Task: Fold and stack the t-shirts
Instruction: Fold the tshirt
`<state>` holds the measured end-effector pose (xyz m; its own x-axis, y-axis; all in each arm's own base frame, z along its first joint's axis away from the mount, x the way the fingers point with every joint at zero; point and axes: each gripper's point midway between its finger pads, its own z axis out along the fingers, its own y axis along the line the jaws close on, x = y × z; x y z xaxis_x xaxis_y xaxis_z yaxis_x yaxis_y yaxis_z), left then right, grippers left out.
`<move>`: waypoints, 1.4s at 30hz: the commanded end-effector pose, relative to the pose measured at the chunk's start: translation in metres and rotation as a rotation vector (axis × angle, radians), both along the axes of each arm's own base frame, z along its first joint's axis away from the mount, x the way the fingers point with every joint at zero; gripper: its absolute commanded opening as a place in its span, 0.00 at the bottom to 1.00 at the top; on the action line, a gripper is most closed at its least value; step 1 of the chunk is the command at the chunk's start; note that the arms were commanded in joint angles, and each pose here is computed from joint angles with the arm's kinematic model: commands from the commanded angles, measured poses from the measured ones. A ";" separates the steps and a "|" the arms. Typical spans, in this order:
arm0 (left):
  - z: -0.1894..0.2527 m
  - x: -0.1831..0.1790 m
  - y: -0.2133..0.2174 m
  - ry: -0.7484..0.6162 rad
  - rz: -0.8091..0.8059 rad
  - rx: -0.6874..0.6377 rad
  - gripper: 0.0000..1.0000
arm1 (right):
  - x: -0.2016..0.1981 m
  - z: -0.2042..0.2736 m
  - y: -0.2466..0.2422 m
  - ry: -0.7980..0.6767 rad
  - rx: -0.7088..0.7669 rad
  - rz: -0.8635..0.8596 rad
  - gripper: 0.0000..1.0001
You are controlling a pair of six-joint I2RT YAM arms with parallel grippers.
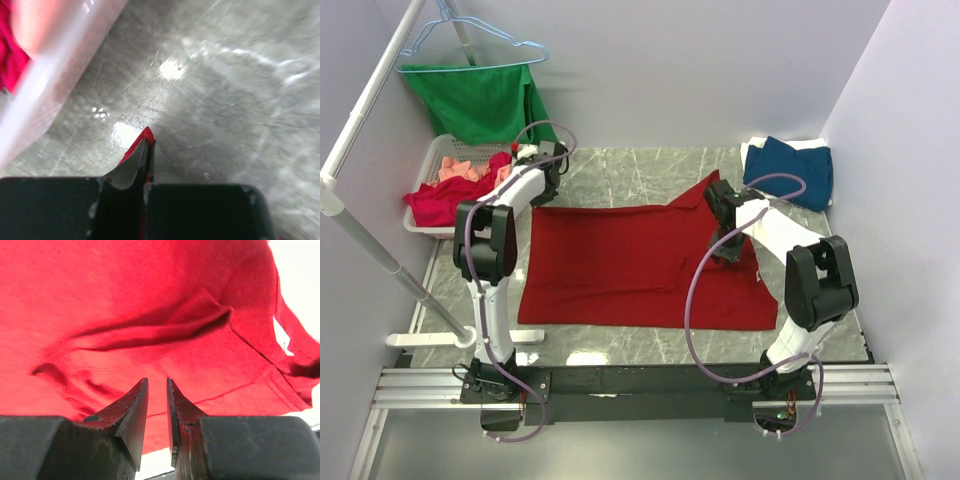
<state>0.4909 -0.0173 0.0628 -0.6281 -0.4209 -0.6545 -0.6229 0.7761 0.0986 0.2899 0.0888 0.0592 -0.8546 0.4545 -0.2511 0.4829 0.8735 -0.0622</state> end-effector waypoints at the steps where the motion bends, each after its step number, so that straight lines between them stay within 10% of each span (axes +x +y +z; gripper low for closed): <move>1: 0.082 0.017 0.000 -0.167 -0.030 -0.012 0.04 | 0.024 0.015 0.003 -0.053 -0.020 -0.020 0.28; 24: 0.077 0.008 -0.017 -0.109 -0.136 -0.082 0.22 | 0.097 0.038 0.021 -0.126 -0.004 -0.021 0.29; 42: 0.081 0.004 -0.011 -0.119 -0.117 -0.063 0.01 | 0.089 0.031 0.019 -0.115 0.001 -0.016 0.28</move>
<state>0.4930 -0.0340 0.1160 -0.6471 -0.3877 -0.6564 -0.5210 0.8535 0.0095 0.3793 0.1138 0.0883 -0.8172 0.4706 -0.3328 0.4980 0.8672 0.0034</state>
